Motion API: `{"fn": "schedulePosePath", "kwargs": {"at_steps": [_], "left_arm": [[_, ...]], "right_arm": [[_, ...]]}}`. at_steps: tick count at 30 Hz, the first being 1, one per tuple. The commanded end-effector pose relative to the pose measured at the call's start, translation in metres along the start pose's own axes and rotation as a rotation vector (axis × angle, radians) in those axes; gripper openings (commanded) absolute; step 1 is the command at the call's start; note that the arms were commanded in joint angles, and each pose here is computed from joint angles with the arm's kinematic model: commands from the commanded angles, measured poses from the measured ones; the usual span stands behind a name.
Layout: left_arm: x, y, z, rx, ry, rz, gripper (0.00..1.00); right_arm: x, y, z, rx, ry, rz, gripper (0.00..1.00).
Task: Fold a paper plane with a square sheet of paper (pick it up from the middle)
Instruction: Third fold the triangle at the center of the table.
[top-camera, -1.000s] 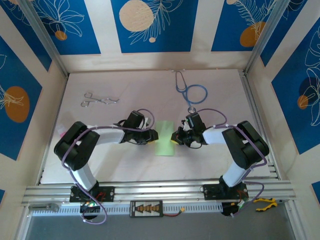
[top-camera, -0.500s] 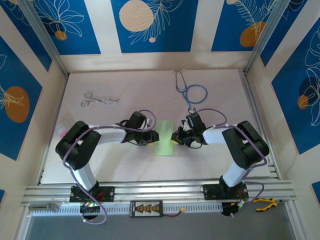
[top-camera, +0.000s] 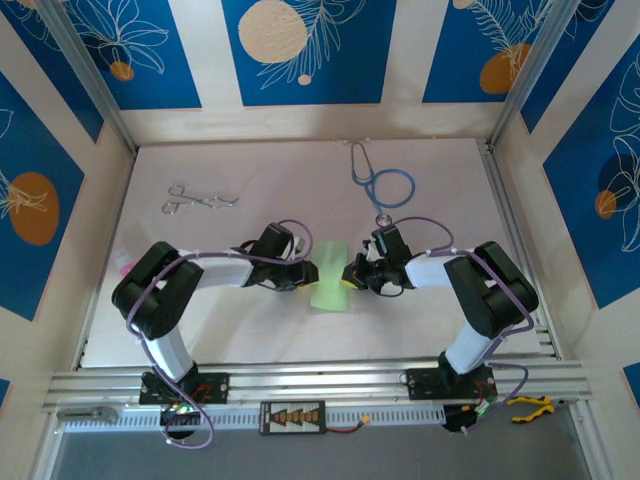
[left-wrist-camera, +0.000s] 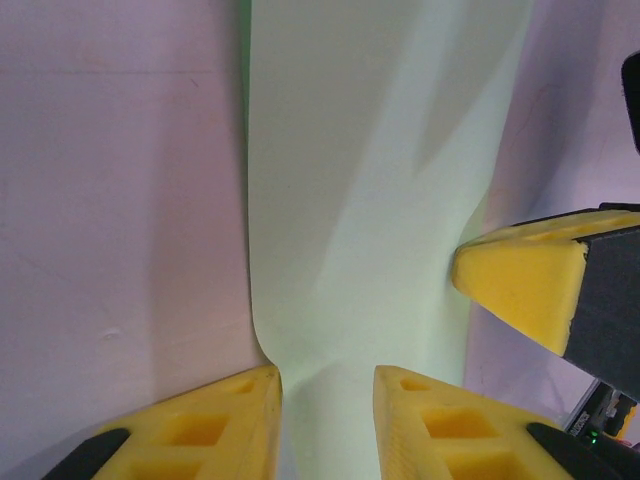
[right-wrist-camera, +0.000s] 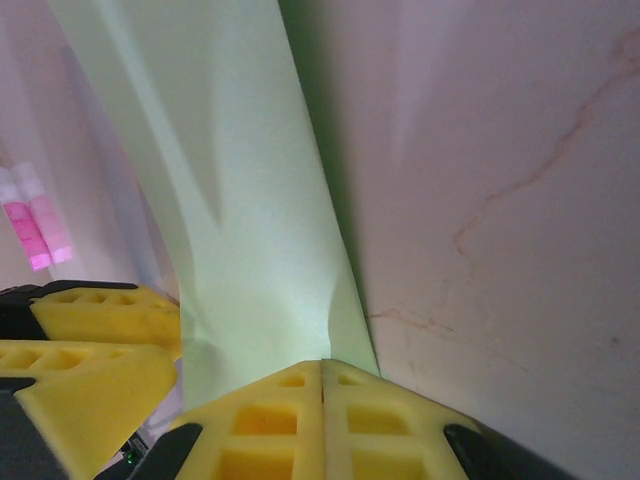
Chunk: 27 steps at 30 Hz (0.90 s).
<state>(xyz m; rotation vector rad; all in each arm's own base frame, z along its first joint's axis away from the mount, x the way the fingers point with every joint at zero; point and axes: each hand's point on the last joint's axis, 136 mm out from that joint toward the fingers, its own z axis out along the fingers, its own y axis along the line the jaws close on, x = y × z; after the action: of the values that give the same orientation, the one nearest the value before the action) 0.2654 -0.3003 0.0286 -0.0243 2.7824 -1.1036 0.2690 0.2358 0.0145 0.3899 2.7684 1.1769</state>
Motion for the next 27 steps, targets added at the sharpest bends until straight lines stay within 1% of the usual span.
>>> {"fn": "schedulePosePath", "kwargs": {"at_steps": [1, 6, 14, 20, 25, 27], "left_arm": [[-0.002, -0.009, -0.006, 0.029, -0.040, 0.000, 0.29], [-0.002, -0.009, -0.006, 0.032, -0.042, -0.011, 0.26], [-0.002, 0.001, -0.009, -0.017, -0.055, -0.035, 0.22], [-0.001, 0.004, -0.009, -0.029, -0.056, -0.054, 0.18], [-0.002, 0.002, -0.008, -0.019, -0.054, -0.060, 0.13], [-0.002, 0.000, -0.008, -0.008, -0.053, -0.062, 0.10]], "right_arm": [[0.012, -0.021, 0.003, 0.072, 0.043, 0.044, 0.03], [0.012, -0.021, 0.003, 0.071, 0.044, 0.043, 0.03], [0.012, -0.021, 0.003, 0.071, 0.044, 0.043, 0.03], [0.012, -0.021, 0.003, 0.071, 0.044, 0.043, 0.03], [0.012, -0.021, 0.002, 0.068, 0.041, 0.041, 0.04], [0.011, -0.020, 0.002, 0.067, 0.042, 0.039, 0.04]]}}
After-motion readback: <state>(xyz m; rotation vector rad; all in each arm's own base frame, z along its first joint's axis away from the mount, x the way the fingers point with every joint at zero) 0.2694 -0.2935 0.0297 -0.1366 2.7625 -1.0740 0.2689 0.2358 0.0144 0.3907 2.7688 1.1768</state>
